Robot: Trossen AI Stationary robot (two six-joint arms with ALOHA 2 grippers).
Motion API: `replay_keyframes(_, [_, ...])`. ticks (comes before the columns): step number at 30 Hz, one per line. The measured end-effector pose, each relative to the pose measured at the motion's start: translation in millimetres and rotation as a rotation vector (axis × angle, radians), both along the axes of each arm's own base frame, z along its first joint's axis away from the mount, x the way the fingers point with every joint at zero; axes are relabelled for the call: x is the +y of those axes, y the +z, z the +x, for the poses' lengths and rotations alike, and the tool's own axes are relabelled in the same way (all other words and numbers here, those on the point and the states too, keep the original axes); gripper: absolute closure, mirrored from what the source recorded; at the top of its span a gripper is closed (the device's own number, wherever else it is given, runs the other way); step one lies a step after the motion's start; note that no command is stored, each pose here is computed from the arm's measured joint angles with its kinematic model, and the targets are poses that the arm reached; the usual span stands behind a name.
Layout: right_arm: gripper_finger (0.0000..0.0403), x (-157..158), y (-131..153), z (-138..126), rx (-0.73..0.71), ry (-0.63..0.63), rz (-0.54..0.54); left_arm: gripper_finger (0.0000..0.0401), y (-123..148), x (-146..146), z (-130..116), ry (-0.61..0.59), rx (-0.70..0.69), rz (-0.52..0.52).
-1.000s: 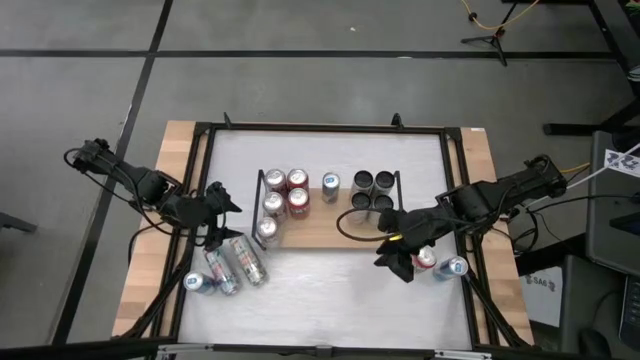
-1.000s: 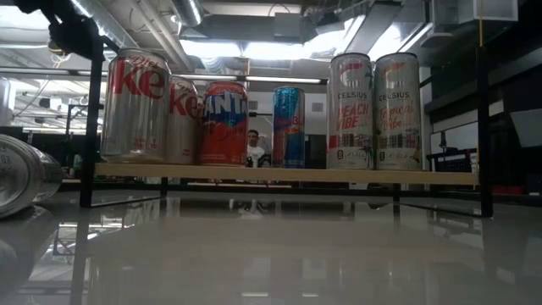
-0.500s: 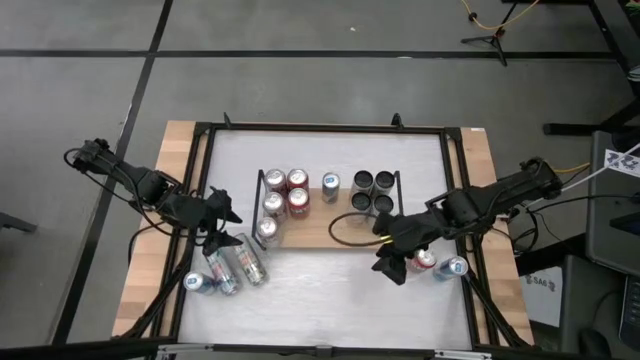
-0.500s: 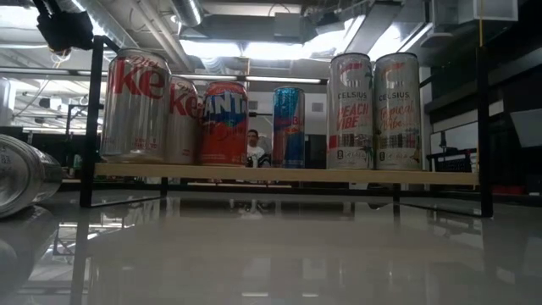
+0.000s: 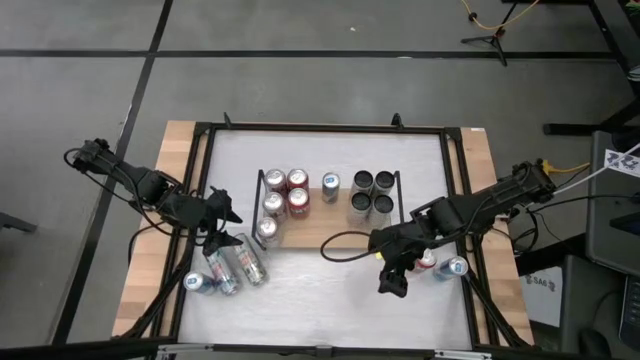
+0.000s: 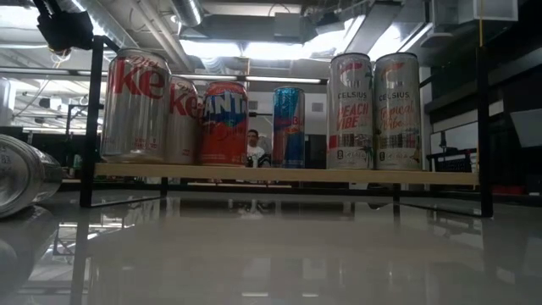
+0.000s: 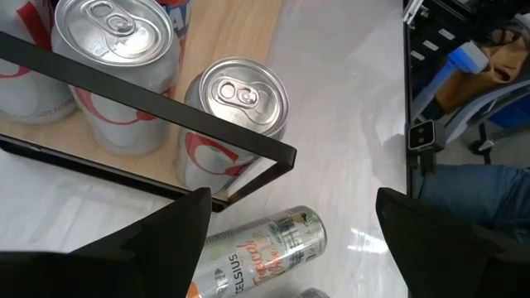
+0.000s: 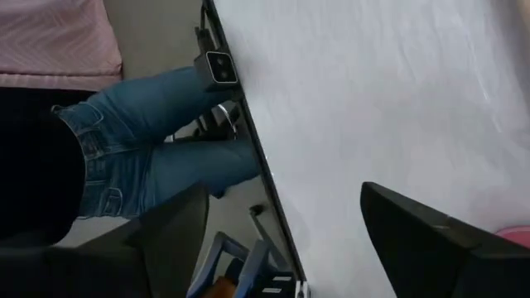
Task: Place canned beverage on shelf
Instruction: Put the red soda can on the shelf aligned with the other red soda can
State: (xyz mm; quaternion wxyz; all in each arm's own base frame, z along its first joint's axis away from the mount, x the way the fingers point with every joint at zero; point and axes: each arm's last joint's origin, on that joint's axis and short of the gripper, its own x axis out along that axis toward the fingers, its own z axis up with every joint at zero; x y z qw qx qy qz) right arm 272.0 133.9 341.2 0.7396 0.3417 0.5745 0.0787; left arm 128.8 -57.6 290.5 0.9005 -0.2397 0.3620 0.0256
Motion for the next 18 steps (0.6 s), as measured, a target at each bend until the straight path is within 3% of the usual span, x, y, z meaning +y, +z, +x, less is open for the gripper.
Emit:
replay_keyframes(9, [0.0097,1,-3,-8,0.077,0.104,0.031,0.0065,0,0,0,0.000,0.000,0.000])
replay_keyframes(18, [0.0095,7,-16,-53,0.354,0.075,-0.352,0.0065,0,0,0,0.000,0.000,0.001])
